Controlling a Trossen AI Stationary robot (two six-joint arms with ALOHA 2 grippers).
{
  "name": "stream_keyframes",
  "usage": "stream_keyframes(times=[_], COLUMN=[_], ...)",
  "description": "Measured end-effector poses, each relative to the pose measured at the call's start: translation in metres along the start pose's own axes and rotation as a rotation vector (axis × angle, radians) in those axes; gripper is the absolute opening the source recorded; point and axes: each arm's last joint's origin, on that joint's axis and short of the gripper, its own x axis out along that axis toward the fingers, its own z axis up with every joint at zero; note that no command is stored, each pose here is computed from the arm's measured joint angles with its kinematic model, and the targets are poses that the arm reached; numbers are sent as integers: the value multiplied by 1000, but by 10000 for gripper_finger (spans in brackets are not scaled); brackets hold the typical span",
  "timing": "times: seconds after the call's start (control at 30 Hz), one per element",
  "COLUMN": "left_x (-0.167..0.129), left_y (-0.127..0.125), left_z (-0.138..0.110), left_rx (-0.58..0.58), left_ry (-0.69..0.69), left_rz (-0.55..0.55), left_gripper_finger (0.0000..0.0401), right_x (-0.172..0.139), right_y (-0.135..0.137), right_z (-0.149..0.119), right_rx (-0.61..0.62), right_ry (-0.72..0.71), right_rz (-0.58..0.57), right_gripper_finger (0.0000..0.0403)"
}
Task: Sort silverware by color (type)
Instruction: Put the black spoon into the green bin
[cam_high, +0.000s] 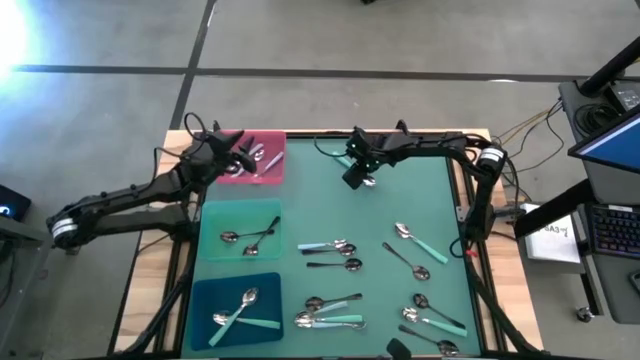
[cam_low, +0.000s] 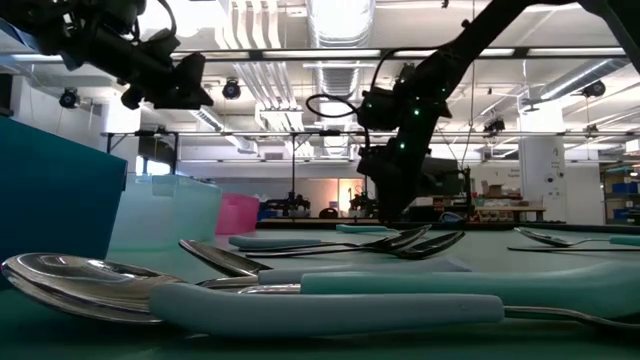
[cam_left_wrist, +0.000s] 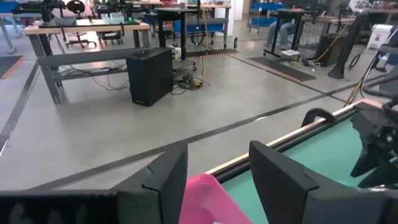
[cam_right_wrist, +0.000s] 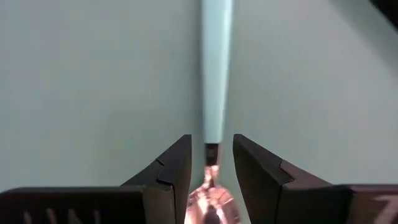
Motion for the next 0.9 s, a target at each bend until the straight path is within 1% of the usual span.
stream_keyframes(times=[0.3, 0.43, 0.5, 0.73, 0.8, 0.9], left_x=[3, 3, 3, 3, 3, 3], left_y=[-1, -2, -2, -2, -2, -2], left_z=[-3, -3, -3, -3, -3, -3], left_rx=[12, 13, 14, 13, 13, 13], left_ry=[30, 33, 33, 34, 34, 34], left_rz=[1, 1, 2, 2, 2, 2], left_gripper_finger=[157, 157, 157, 157, 157, 157], right_x=[3, 1, -2, -20, -26, -32], right_y=[6, 13, 18, 46, 58, 77], right_z=[-4, -5, -7, -21, -25, -31], right_rx=[-13, -8, -11, -64, -86, -110], right_ry=[0, 4, 28, 108, 124, 134], right_rz=[19, 26, 28, 46, 79, 159], right_gripper_finger=[109, 109, 109, 109, 109, 109])
